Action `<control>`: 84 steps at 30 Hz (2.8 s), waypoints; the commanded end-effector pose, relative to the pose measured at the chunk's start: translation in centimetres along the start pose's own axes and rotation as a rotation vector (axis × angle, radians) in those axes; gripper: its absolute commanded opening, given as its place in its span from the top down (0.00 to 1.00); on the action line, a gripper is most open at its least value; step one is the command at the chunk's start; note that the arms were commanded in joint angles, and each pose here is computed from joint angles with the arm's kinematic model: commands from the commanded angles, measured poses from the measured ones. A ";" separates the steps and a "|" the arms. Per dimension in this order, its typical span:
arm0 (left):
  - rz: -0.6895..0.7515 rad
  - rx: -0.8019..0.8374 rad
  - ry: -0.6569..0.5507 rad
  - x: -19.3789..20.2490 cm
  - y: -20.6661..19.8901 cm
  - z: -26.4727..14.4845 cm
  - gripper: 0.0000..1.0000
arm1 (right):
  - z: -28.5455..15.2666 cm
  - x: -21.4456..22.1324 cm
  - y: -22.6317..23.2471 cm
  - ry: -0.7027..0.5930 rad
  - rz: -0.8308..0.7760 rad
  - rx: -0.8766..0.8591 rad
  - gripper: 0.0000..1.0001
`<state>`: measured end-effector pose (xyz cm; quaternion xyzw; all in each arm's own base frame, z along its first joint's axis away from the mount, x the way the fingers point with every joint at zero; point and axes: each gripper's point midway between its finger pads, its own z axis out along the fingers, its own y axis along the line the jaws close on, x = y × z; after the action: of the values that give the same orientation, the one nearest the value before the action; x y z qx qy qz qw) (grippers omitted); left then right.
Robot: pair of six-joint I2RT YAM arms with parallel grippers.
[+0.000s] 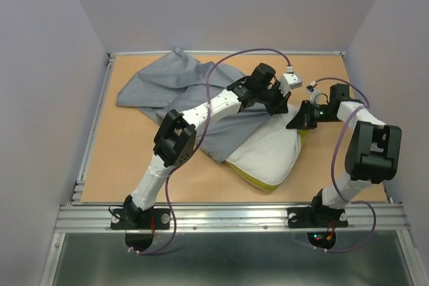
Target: Put the pillow into the pillowcase
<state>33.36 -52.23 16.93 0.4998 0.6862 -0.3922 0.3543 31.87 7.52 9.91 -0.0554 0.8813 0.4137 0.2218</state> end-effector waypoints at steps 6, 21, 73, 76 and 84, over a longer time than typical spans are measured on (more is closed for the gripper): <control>0.173 0.447 -0.139 -6.2 -15.3 2.4 1.00 | 0.7 -7.1 4.7 -0.186 0.011 -0.194 0.99; -0.022 -0.198 -0.104 -3.7 3.7 -15.4 0.25 | -1.9 -8.8 -3.5 -0.215 -0.172 0.354 0.25; -0.168 -0.772 -0.306 8.4 2.2 -41.1 0.03 | 10.6 6.1 16.8 0.238 -1.045 0.437 0.03; -0.183 -0.772 -0.306 8.9 2.4 -40.8 0.02 | 10.3 9.0 13.6 0.323 -1.017 0.476 0.02; -0.187 -0.779 -0.270 11.0 2.5 -40.2 0.02 | 13.0 10.8 8.4 0.412 -1.046 0.591 0.09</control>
<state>29.12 -11.67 24.01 0.1973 0.7875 -0.2072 0.5458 23.67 23.61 4.96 -0.4978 0.8379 -0.0145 0.2234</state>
